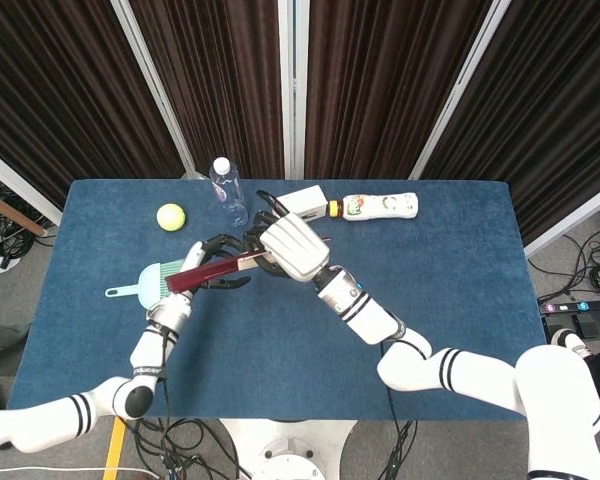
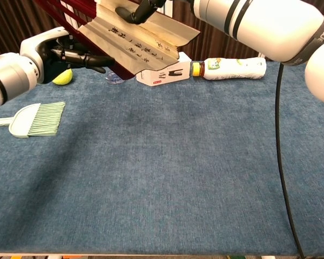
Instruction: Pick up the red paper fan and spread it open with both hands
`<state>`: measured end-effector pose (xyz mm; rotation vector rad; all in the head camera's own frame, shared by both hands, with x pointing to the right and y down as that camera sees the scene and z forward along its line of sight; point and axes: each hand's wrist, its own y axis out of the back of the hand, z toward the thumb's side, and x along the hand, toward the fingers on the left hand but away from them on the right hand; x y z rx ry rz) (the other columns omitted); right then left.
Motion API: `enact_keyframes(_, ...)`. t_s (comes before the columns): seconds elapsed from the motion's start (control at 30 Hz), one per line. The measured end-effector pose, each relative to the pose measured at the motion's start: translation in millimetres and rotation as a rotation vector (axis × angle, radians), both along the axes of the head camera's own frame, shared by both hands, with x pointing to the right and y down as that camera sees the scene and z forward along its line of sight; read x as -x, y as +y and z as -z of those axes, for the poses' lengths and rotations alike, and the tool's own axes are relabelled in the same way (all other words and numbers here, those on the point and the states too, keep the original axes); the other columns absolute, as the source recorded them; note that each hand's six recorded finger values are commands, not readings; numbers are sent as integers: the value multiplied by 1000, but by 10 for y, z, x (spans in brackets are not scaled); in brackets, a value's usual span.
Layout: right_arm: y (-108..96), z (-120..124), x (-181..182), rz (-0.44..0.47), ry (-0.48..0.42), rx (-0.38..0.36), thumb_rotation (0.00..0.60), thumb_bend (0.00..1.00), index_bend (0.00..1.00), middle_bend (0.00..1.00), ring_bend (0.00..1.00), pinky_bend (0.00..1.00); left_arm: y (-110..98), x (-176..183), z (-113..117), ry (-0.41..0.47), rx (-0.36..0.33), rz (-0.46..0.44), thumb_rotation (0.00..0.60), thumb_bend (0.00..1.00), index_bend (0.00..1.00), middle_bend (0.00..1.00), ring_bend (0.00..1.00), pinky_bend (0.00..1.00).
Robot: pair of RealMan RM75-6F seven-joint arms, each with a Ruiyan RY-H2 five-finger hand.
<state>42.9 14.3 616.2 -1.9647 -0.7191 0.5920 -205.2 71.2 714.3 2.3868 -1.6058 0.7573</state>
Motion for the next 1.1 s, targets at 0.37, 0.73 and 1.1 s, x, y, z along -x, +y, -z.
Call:
enact_keyframes(0.37,10,41,-203,16,34,-22,600,670,809,599,320,37,-17,250,-73,-161,-78,49,600,261,740,743,557,593)
enact_keyframes(0.73,398,151,-825,134,172,-120,600,669,809,599,320,24,29,787,141,-602,-319,-128,600,262,724,727,557,593)
enact_keyframes(1.1,742,80,-1284,153,338,-179,600,669,798,599,320,3,207,846,255,-1004,-528,-312,600,262,712,716,557,593)
